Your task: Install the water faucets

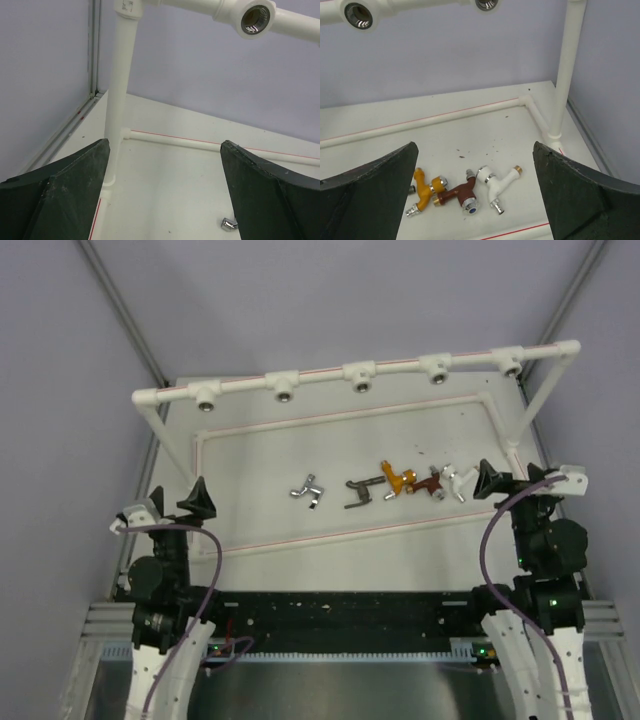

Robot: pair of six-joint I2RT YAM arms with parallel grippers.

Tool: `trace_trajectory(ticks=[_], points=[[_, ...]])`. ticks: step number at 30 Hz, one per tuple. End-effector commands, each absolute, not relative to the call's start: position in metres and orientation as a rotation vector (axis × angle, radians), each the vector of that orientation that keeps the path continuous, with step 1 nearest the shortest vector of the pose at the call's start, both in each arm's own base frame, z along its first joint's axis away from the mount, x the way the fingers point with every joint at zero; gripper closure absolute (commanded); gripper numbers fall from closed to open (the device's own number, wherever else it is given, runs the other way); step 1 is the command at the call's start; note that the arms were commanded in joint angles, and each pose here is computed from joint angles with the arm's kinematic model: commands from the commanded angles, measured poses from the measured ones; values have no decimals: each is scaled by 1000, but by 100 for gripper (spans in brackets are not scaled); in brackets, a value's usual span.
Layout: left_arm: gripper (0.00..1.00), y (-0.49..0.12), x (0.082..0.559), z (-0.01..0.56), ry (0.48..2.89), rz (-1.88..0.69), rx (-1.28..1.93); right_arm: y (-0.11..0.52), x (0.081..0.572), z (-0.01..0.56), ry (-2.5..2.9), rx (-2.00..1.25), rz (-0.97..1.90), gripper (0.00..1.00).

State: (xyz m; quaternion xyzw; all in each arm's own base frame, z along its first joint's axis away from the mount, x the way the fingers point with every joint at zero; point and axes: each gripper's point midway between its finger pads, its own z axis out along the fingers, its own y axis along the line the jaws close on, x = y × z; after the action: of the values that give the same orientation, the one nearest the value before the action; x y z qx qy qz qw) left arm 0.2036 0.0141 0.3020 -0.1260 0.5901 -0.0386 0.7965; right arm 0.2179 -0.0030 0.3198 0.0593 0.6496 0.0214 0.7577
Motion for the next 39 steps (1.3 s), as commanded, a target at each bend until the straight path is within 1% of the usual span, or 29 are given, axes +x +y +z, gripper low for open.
trace_trajectory(ticks=[1, 3, 7, 12, 14, 16, 19, 23, 25, 27, 30, 34, 39], points=[[1, 14, 194, 321, 1222, -118, -286, 18, 222, 343, 1415, 99, 175, 1], [1, 12, 192, 324, 1220, -137, -283, 26, 229, 337, 1459, 106, 233, 1], [1, -4, 206, 315, 1319, -183, -238, 54, 245, 310, 1594, 73, 390, 1], [2, -42, 226, 292, 1530, -315, -120, 92, 261, 261, 1763, 25, 609, 1], [4, -52, 232, 281, 1604, -366, -120, 103, 263, 249, 1794, -7, 675, 2], [4, -63, 238, 270, 1677, -423, -120, 114, 264, 239, 1826, -42, 740, 2], [5, -83, 247, 246, 1798, -518, -90, 125, 265, 219, 1888, -65, 817, 9], [5, -103, 259, 210, 2004, -604, -89, 130, 267, 209, 1879, -77, 857, 10], [5, -107, 264, 183, 2165, -565, -108, 129, 269, 201, 1888, -63, 850, 10], [5, -114, 269, 164, 2265, -505, -92, 130, 270, 193, 1908, -54, 855, 10], [6, -136, 274, 153, 2303, -472, -43, 129, 270, 181, 1940, -35, 852, 10], [7, -179, 284, 143, 2290, -553, 7, 128, 268, 166, 1971, -21, 854, 12], [9, -231, 301, 134, 2281, -595, 149, 134, 265, 157, 1948, -53, 898, 20]])
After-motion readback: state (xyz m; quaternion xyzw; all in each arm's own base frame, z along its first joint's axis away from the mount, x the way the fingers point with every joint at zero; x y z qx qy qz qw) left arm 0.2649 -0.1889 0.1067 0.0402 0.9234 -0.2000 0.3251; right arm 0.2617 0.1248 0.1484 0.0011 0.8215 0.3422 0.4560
